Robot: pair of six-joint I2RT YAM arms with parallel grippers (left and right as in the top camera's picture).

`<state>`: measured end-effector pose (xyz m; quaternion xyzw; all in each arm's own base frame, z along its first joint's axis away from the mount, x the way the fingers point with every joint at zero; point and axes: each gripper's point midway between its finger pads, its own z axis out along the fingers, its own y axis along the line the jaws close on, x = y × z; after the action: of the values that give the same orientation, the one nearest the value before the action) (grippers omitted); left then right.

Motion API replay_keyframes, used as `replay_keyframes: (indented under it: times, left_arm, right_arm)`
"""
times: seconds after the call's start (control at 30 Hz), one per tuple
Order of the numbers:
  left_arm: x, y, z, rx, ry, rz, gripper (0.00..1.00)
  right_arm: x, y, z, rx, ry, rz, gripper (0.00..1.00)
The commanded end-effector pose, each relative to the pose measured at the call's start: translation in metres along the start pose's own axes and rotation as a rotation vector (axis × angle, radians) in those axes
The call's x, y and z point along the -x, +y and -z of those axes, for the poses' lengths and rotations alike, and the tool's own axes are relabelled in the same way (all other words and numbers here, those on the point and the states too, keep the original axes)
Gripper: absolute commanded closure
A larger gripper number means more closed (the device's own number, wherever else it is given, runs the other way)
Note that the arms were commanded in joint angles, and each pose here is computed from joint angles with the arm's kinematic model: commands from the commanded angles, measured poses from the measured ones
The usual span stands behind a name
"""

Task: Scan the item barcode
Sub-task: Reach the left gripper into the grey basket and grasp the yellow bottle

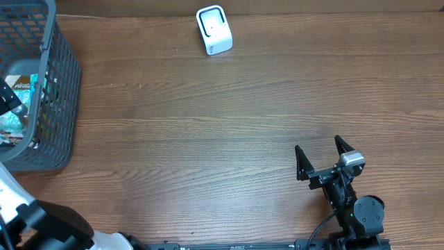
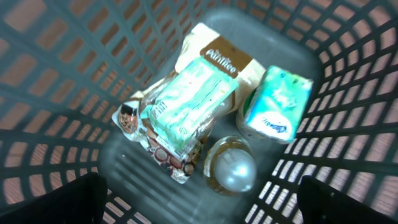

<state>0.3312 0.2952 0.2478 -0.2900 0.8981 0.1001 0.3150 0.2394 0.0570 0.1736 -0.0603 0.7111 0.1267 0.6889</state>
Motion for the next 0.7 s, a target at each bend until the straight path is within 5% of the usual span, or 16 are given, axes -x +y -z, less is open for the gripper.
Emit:
replay_keyframes:
  times: [0.0,0.67]
  left_arm:
    - [-0.002,-0.003,-0.014,-0.06,0.025,0.008,0.0]
    - [-0.039,-0.029,-0.088,-0.233,0.187,-0.074,0.04]
  right_arm:
    - [-0.002,-0.003,0.0,-0.012,-0.003,0.004,0.0]
    - [-0.002,-0.003,0.0,-0.012,-0.003,0.004,0.0]
